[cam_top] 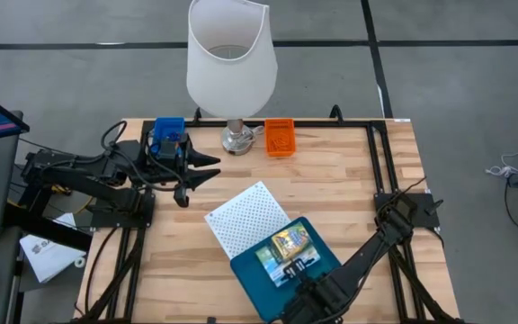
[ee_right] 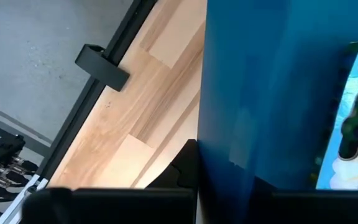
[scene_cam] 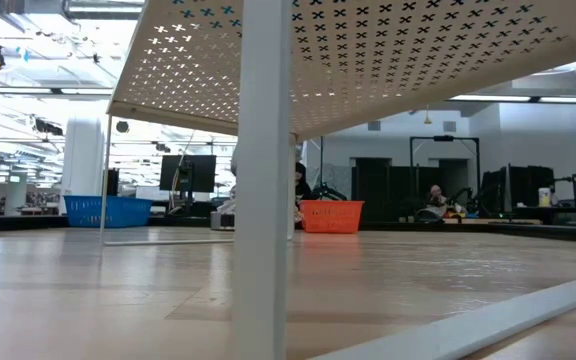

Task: Pick & Place Office Desk Supplies
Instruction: Put the blue bin on the shelf, then put the orange bin on the shelf

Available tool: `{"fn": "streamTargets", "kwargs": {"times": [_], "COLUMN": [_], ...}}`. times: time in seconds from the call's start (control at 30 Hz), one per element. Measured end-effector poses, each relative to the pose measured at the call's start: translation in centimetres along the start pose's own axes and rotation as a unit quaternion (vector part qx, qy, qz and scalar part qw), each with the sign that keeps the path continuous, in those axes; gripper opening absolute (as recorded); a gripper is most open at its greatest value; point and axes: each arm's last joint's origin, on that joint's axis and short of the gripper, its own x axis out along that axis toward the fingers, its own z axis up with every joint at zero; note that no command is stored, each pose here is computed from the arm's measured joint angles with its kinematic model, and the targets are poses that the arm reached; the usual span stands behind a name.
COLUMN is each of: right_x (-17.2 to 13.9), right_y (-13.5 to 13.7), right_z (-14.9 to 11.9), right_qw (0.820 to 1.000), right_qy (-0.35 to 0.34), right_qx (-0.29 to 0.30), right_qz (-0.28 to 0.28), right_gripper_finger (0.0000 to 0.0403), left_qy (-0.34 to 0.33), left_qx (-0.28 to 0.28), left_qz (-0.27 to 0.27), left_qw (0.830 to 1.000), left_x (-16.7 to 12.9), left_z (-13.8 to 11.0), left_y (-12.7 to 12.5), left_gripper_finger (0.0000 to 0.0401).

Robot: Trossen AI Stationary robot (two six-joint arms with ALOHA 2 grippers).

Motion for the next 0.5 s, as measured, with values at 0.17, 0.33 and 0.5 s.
{"fn": "streamTargets", "kwargs": {"times": [0.17, 0.33, 0.5], "right_x": [0.0, -0.06, 0.0], "right_y": [0.1, 0.13, -0.6], "right_z": [0.29, 0.39, 0.4], "right_qw": [0.999, 0.999, 0.999], "right_qy": [-0.013, -0.019, -0.016], "right_qx": [-0.011, -0.011, 0.0], "right_qz": [0.032, 0.04, 0.037], "right_gripper_finger": [0.0016, 0.0063, 0.0101], "left_qy": [0.0, 0.0, 0.0], "left_qx": [0.0, 0.0, 0.0], "left_qz": [0.0, 0.0, -0.001], "left_qw": [1.0, 1.0, 1.0], "left_x": [0.0, 0.0, 0.0], "left_z": [0.0, -0.01, -0.01], "left_y": [0.0, 0.0, 0.0], "left_gripper_finger": [0.0131, 0.0131, 0.0131]}}
